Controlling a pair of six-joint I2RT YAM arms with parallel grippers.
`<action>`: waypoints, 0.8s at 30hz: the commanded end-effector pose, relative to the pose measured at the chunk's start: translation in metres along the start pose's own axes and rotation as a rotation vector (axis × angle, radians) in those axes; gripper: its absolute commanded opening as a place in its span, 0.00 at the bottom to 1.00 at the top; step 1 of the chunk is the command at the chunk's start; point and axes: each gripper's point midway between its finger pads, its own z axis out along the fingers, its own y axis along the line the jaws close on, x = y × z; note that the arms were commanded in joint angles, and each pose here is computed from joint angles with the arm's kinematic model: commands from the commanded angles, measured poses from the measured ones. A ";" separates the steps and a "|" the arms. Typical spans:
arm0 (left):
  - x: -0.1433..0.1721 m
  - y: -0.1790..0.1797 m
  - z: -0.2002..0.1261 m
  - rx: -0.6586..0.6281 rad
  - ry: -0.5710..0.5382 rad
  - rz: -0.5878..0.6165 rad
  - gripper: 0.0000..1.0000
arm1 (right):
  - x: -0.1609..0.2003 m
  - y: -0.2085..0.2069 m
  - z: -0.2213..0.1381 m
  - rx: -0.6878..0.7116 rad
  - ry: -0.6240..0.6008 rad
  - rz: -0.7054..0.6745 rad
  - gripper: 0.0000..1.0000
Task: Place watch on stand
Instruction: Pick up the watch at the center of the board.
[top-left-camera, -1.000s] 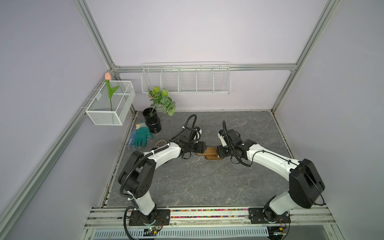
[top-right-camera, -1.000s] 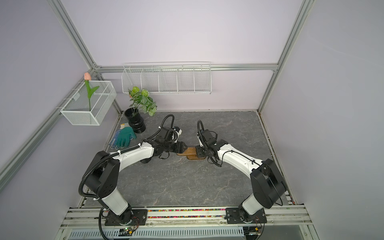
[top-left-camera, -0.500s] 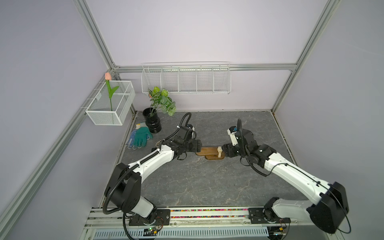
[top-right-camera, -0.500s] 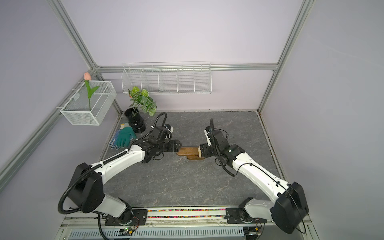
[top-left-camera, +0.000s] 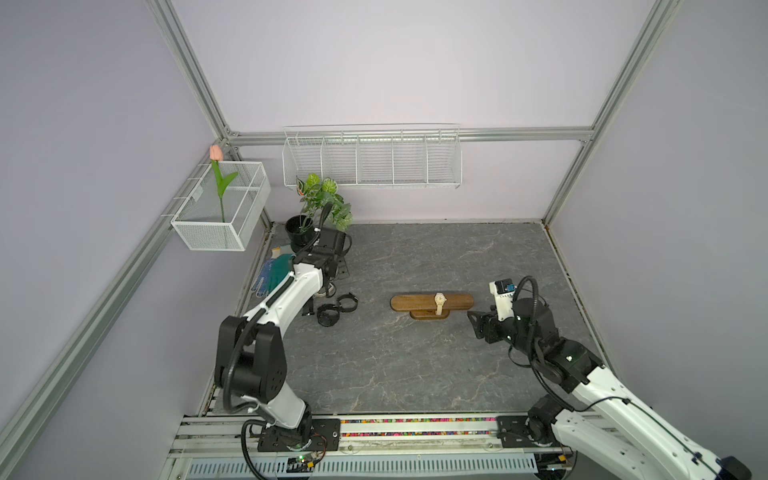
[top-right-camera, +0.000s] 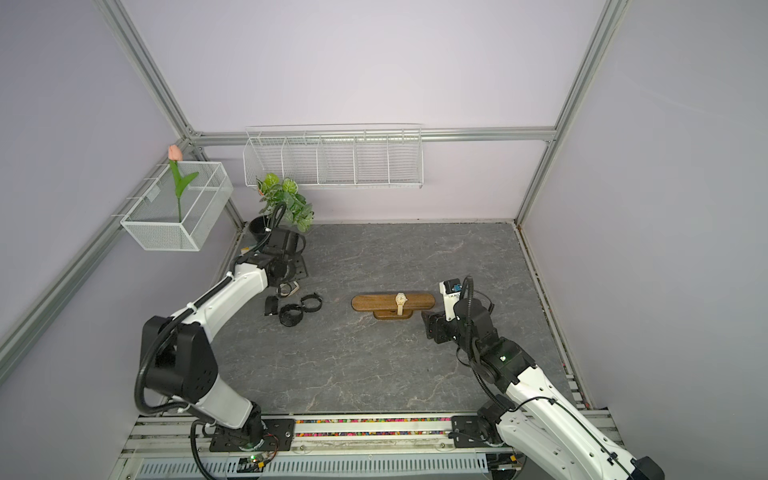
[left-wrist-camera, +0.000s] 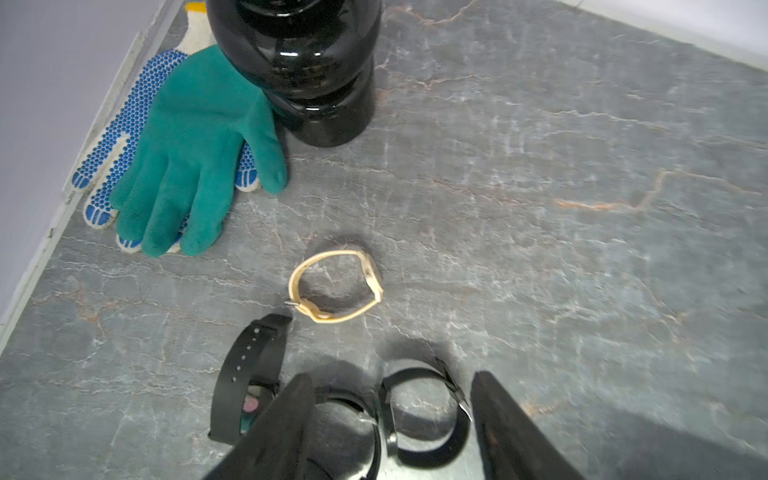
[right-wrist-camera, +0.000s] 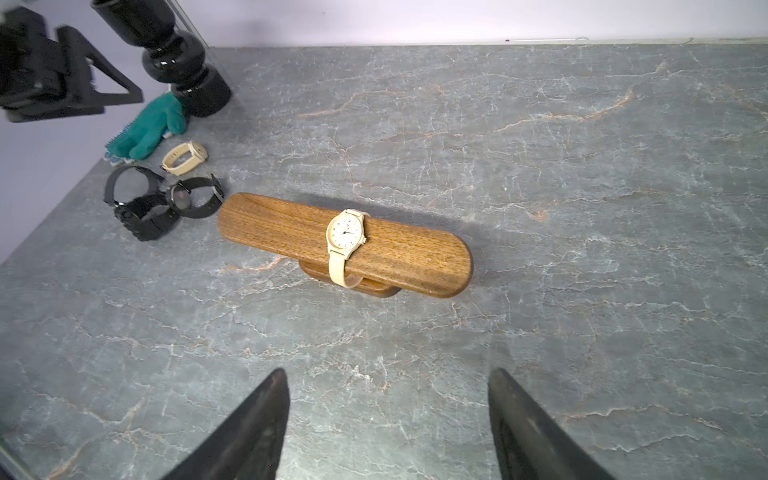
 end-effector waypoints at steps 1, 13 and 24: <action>-0.002 0.010 0.014 -0.095 0.066 0.005 0.62 | 0.005 0.000 -0.003 -0.023 -0.022 0.036 0.78; 0.008 0.009 0.076 -0.135 0.183 0.001 0.53 | 0.009 -0.010 -0.018 0.028 -0.003 -0.009 0.78; 0.026 0.014 0.100 -0.135 0.241 -0.013 0.42 | 0.009 -0.009 -0.011 0.032 0.010 0.005 0.77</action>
